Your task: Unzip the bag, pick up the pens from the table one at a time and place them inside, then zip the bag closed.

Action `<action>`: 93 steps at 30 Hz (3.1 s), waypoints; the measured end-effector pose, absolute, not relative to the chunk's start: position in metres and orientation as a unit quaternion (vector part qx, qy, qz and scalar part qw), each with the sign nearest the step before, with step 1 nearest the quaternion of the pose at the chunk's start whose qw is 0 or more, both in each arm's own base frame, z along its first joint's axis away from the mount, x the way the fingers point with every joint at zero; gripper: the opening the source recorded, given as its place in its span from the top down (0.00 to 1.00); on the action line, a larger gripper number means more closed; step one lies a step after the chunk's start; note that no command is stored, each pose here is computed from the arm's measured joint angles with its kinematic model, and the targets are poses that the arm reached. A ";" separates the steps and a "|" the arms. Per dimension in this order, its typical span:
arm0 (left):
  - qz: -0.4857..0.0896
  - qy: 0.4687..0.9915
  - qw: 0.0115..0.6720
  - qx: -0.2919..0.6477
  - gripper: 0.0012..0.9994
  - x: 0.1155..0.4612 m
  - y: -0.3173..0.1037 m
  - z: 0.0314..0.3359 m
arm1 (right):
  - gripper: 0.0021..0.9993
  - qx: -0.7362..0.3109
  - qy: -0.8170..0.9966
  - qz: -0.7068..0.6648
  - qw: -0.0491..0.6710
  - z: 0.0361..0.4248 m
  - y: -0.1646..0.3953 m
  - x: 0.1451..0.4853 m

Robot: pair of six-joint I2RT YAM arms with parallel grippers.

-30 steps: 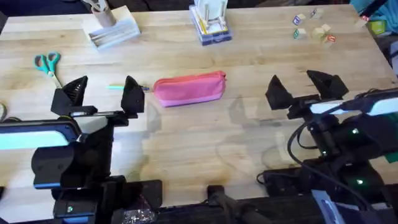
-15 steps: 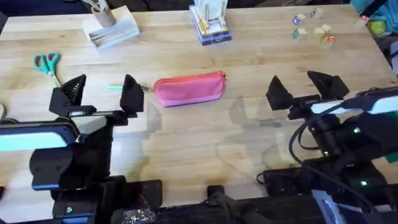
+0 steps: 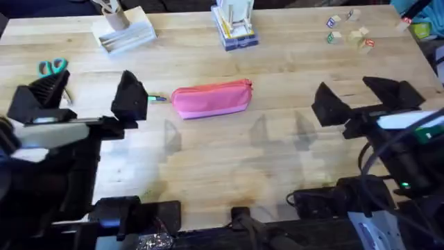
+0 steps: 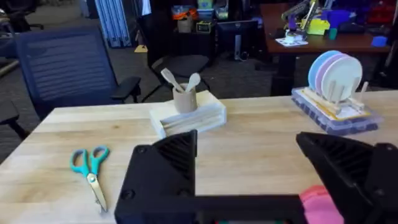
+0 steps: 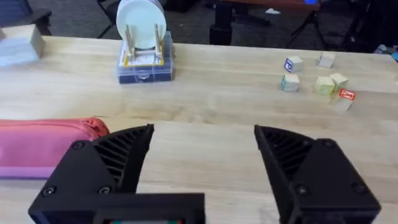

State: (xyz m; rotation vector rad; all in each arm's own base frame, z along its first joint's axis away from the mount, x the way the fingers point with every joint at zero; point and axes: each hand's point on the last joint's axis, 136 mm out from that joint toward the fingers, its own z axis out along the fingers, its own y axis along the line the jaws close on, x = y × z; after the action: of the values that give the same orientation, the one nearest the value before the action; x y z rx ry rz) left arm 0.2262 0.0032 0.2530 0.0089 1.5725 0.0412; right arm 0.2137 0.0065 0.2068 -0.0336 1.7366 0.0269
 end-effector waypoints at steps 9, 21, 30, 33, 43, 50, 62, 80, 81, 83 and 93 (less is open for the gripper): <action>0.019 0.728 0.685 0.006 0.01 0.246 0.003 0.293 | 0.00 -0.015 0.775 0.012 0.631 0.249 0.007 0.210; 0.015 0.762 0.648 0.011 0.01 0.288 0.000 0.312 | 0.00 -0.028 0.827 0.035 0.560 0.295 0.016 0.250; 0.000 0.779 0.627 0.023 0.01 0.289 -0.006 0.298 | 0.00 -0.036 0.842 0.051 0.536 0.283 0.022 0.263; -0.014 0.803 0.593 0.056 0.01 0.283 -0.016 0.278 | 0.00 -0.038 0.842 0.054 0.535 0.283 0.023 0.263; -0.050 0.826 0.518 0.214 0.01 0.280 -0.054 0.233 | 0.00 -0.038 0.842 0.055 0.535 0.283 0.023 0.262; -0.086 0.826 0.460 0.314 0.01 0.286 -0.075 0.194 | 0.00 -0.038 0.842 0.055 0.535 0.283 0.023 0.262; -0.088 0.805 0.424 0.406 0.01 0.291 -0.085 0.163 | 0.00 -0.047 0.842 0.049 0.536 0.283 0.023 0.263; -0.148 0.775 0.404 0.462 0.01 0.304 -0.105 0.130 | 0.00 -0.067 0.836 0.036 0.543 0.287 0.023 0.264; -0.154 0.775 0.402 0.462 0.01 0.304 -0.107 0.127 | 0.00 -0.067 0.835 0.036 0.545 0.287 0.023 0.264; -0.164 0.777 0.395 0.462 0.01 0.304 -0.108 0.123 | 0.00 -0.069 0.833 0.035 0.547 0.289 0.023 0.265; -0.181 0.779 0.386 0.460 0.01 0.300 -0.111 0.119 | 0.00 -0.069 0.831 0.035 0.551 0.291 0.023 0.266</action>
State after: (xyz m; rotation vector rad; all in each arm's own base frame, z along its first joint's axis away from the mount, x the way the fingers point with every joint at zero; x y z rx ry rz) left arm 0.2996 -0.1110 0.1188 1.1719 1.9823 -0.4596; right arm 0.2660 0.0235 0.2911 -0.1632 1.9652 0.0827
